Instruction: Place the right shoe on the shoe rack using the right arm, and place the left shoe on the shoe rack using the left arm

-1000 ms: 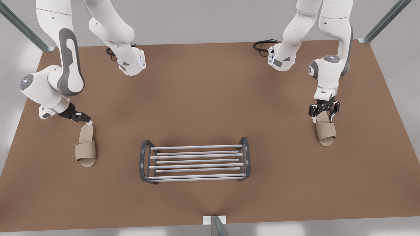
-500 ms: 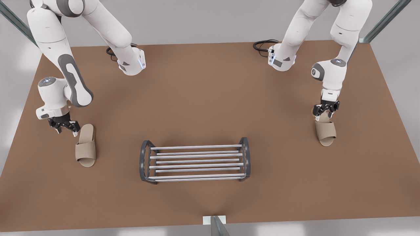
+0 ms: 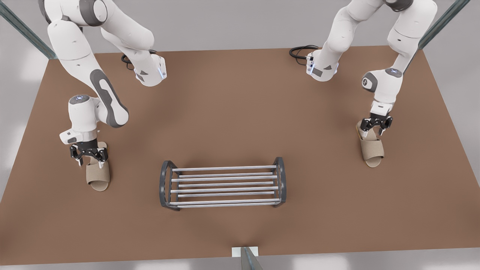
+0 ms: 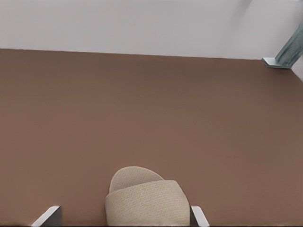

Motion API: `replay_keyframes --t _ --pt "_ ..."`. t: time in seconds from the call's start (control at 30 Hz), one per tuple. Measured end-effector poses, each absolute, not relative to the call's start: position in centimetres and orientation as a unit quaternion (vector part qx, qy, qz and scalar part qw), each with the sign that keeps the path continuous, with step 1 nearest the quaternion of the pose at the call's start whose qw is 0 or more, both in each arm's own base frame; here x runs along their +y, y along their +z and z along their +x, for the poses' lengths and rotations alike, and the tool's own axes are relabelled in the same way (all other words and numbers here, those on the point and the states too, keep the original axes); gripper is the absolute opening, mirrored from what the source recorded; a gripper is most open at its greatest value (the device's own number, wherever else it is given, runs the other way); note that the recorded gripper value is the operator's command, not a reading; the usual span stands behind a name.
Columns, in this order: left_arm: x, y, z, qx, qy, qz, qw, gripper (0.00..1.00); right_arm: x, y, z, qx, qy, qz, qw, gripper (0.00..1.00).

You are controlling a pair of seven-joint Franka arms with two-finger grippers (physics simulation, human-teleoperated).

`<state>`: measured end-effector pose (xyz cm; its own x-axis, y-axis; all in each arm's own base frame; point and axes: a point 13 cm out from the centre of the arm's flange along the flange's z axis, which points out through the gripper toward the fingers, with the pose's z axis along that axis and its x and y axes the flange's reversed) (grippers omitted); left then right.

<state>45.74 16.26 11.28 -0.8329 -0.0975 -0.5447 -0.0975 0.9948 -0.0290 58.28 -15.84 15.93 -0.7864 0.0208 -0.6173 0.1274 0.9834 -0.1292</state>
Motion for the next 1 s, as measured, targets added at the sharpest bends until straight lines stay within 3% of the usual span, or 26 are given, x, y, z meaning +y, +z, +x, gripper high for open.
replay_keyframes --t 0.17,0.37,1.0 --pt "17.0 10.6 45.9 0.958 -0.001 -0.019 0.286 0.92 -17.1 14.2 57.1 0.943 -0.084 0.058 0.318 1.00" --pt "16.6 9.4 45.6 0.960 -0.009 -0.003 0.280 0.92 -22.1 12.1 52.5 0.945 -0.065 0.112 0.301 1.00" --pt "20.5 7.4 45.6 0.961 0.003 0.006 0.276 0.92 -22.4 9.3 50.7 0.958 -0.088 -0.011 0.274 1.00"
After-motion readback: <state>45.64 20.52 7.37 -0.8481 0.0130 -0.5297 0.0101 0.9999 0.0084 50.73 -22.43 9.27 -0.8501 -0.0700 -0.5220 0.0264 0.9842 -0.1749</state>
